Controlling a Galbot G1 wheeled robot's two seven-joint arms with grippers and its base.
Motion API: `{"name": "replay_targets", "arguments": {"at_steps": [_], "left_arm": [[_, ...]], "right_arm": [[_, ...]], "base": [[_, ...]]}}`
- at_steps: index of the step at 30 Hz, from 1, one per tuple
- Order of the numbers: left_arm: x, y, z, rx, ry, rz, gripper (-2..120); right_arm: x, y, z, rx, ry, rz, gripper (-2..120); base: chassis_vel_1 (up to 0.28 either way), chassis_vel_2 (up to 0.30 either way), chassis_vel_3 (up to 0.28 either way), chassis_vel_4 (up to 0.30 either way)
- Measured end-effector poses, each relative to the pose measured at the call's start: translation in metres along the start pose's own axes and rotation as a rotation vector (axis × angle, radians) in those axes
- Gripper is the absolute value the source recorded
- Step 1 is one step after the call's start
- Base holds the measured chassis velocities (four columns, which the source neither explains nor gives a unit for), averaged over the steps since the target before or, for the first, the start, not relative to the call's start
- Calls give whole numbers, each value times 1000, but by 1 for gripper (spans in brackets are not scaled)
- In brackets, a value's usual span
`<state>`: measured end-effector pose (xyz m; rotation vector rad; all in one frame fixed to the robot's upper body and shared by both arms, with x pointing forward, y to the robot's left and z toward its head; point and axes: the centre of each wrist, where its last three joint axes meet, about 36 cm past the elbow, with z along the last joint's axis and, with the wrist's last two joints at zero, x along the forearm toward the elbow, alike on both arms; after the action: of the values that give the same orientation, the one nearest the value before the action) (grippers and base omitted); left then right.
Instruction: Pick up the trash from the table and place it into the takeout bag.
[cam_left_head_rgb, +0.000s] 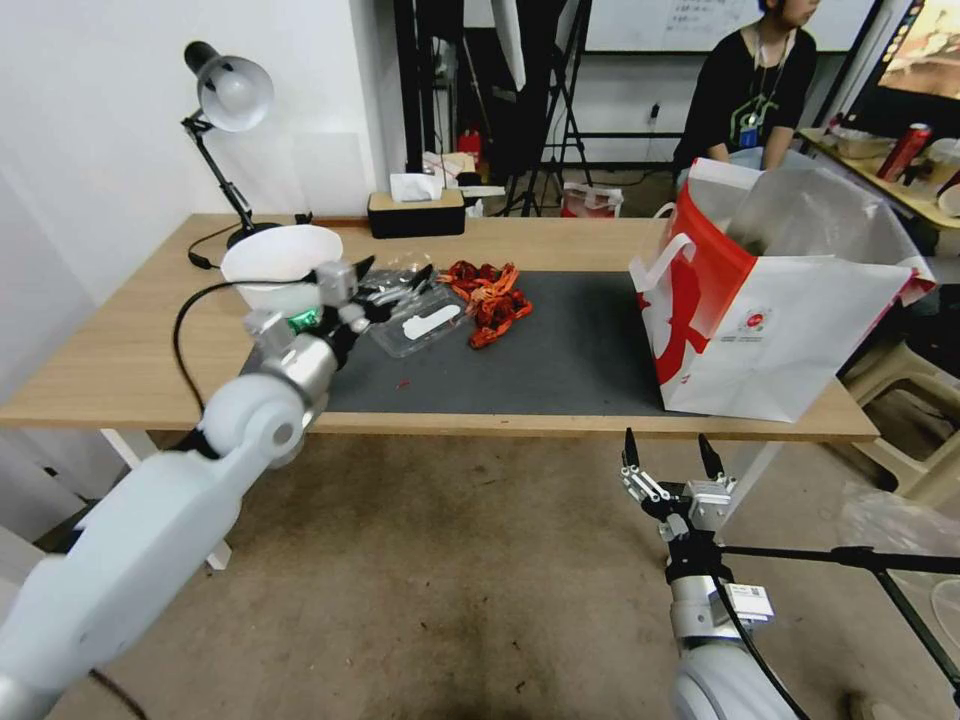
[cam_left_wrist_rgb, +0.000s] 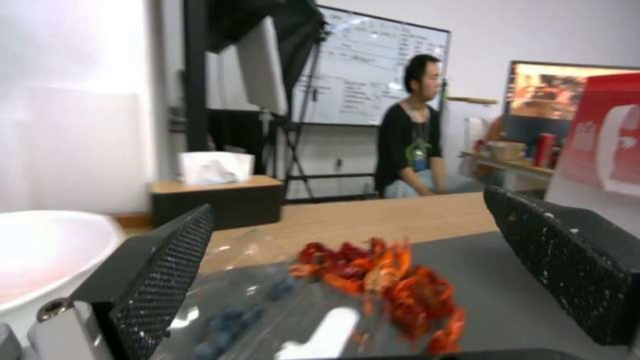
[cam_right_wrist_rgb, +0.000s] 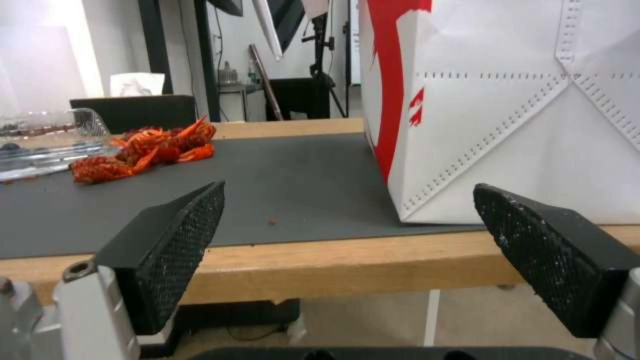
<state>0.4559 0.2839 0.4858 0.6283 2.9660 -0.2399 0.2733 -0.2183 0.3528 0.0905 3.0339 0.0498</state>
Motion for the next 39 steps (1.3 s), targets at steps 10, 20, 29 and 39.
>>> {"name": "replay_targets", "arguments": {"at_steps": [10, 20, 29, 39], "left_arm": [[59, -12, 33, -111, 1, -115, 100], [116, -32, 62, -160, 11, -235, 100], [149, -45, 88, -148, 42, -297, 100], [153, -42, 97, -146, 59, -315, 100]], "right_arm": [[2, 1, 1, 0, -2, 8, 93], [3, 3, 2, -5, -7, 11, 93], [3, 4, 2, -8, -8, 9, 93], [3, 4, 2, -7, -9, 7, 93]], "base": [[0, 0, 0, 0], [0, 0, 0, 0], [0, 0, 0, 0], [0, 0, 0, 0]]}}
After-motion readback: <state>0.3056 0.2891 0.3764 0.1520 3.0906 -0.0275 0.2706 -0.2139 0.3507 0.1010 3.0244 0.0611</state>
